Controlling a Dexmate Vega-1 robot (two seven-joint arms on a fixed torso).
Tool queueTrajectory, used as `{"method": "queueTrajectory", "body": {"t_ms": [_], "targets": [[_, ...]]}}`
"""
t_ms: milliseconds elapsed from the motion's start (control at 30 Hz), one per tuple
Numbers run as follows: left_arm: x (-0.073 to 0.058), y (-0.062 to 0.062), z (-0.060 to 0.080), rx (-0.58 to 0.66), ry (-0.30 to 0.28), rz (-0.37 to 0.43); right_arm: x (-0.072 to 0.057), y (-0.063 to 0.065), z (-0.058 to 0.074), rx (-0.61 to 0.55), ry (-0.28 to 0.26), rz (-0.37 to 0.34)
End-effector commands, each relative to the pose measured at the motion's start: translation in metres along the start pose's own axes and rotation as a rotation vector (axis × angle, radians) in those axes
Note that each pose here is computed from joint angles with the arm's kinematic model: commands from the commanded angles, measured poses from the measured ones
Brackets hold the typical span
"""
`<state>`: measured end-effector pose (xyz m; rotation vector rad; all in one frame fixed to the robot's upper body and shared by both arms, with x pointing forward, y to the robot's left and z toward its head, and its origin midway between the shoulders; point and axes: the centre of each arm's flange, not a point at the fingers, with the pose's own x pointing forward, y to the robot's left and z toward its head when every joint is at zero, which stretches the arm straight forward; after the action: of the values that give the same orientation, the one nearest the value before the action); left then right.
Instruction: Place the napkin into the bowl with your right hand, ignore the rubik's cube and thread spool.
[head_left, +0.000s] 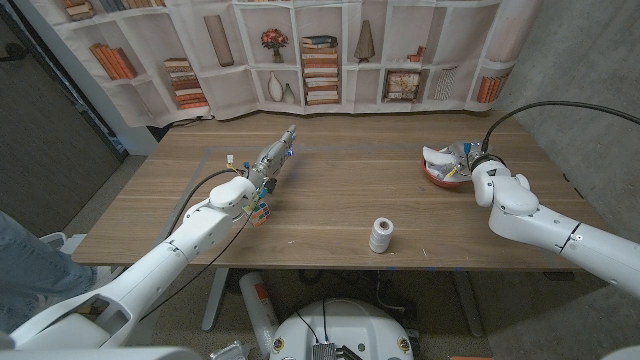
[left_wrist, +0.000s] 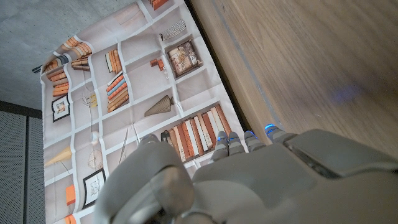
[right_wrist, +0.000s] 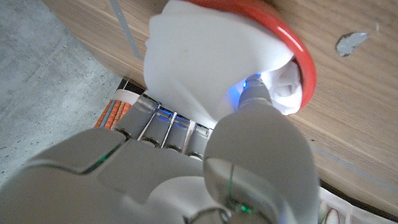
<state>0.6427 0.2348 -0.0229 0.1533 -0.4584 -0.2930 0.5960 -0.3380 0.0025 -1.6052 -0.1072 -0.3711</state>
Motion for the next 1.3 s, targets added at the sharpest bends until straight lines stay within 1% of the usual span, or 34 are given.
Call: {"method": "queueTrajectory", "body": {"t_ms": [33, 600, 867, 1300], "targets": [[0.002, 0.0, -0.001, -0.004, -0.004, -0.003, -0.002, -0.007, -0.002, -0.008, 0.006, -0.007], [0.002, 0.001, -0.003, -0.006, -0.003, -0.003, -0.005, -0.014, -0.003, -0.024, 0.015, 0.003], [0.002, 0.001, -0.001, -0.004, -0.005, -0.005, -0.009, -0.02, -0.004, -0.03, 0.015, 0.003], [0.002, 0.0, 0.002, -0.003, -0.01, -0.004, -0.014, -0.025, -0.005, -0.034, 0.02, 0.002]]}}
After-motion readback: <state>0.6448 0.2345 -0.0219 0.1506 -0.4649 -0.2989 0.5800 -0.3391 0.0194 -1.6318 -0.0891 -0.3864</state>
